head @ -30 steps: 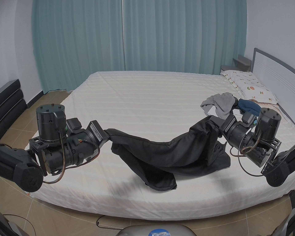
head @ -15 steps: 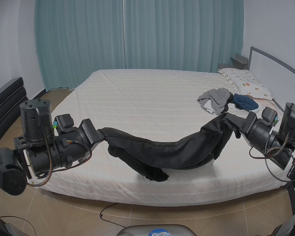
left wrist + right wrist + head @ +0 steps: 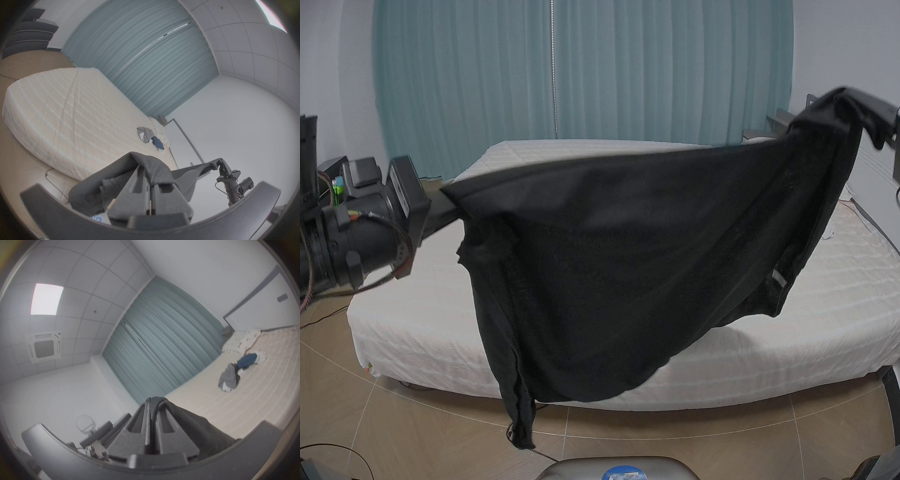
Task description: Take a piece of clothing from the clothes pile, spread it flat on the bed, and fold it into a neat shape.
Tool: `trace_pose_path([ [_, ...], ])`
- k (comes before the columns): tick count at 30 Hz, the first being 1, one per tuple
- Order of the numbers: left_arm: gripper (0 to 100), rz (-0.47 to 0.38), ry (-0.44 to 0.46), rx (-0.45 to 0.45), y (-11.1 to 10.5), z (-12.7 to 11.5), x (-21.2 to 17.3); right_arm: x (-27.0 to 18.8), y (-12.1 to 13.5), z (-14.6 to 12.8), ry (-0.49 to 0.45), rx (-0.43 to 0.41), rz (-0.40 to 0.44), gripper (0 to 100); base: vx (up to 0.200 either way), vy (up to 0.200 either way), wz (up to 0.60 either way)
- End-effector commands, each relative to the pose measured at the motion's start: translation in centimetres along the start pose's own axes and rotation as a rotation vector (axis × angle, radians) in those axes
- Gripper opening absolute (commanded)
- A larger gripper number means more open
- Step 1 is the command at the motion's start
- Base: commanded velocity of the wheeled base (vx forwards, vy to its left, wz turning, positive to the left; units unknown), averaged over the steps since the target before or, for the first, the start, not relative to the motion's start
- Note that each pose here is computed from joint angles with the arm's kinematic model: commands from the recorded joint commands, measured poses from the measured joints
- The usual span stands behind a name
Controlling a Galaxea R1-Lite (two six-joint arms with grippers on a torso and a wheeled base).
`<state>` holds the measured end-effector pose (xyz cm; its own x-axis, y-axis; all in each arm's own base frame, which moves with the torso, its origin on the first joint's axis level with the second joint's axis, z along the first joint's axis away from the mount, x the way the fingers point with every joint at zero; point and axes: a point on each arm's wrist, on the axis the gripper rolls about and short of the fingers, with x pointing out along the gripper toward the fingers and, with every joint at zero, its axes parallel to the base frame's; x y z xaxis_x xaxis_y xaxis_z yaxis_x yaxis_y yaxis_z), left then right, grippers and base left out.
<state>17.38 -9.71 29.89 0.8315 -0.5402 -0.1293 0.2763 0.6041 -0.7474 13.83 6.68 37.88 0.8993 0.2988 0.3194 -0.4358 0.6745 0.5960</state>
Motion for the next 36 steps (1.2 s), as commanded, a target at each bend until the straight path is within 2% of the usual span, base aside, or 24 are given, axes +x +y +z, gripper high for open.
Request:
trace_pose_path([
  [1,0,0.018,-0.095,0.008,-2.2,4.0,-0.3,4.6,1.2,3.5,-0.07,-0.052,-0.065,0,0.0,0.0,0.0],
  [2,0,0.058,-0.092,0.002,-2.0,4.7,1.0,6.8,0.4,2.8,-0.05,-0.065,-0.104,0,0.0,0.0,0.0],
  [7,0,0.14,-0.062,-0.024,0.0,5.6,4.9,11.6,-3.1,-0.5,0.015,-0.083,-0.192,0,0.0,0.0,0.0],
  [12,0,0.197,-0.044,-0.047,1.8,6.0,8.6,15.8,-5.8,-2.6,-0.011,-0.085,-0.21,0,0.12,0.0,0.0],
  [14,0,0.199,-0.042,-0.049,1.8,6.0,8.8,16.0,-6.0,-2.8,-0.011,-0.085,-0.21,0,0.2,0.0,0.0],
  [15,0,0.217,-0.025,-0.071,2.6,5.9,10.5,17.5,-7.2,-4.1,-0.009,-0.09,-0.213,0,0.2,0.0,0.0],
  [19,0,0.246,0.001,-0.08,3.9,5.4,12.6,19.2,-8.2,-4.7,-0.029,-0.092,-0.211,0,0.2,0.0,0.0],
  [27,0,0.304,0.023,-0.119,6.6,5.1,16.1,21.5,-11.4,-7.8,0.005,-0.091,-0.262,0,0.2,0.0,0.0],
  [32,0,0.319,0.055,-0.218,8.6,4.8,18.1,23.2,-14.2,-10.9,0.0,-0.093,-0.308,0,0.2,0.0,0.0],
  [36,0,0.343,0.09,-0.244,10.4,4.5,19.2,23.9,-15.7,-12.9,0.019,-0.095,-0.323,0,0.2,0.0,0.0],
])
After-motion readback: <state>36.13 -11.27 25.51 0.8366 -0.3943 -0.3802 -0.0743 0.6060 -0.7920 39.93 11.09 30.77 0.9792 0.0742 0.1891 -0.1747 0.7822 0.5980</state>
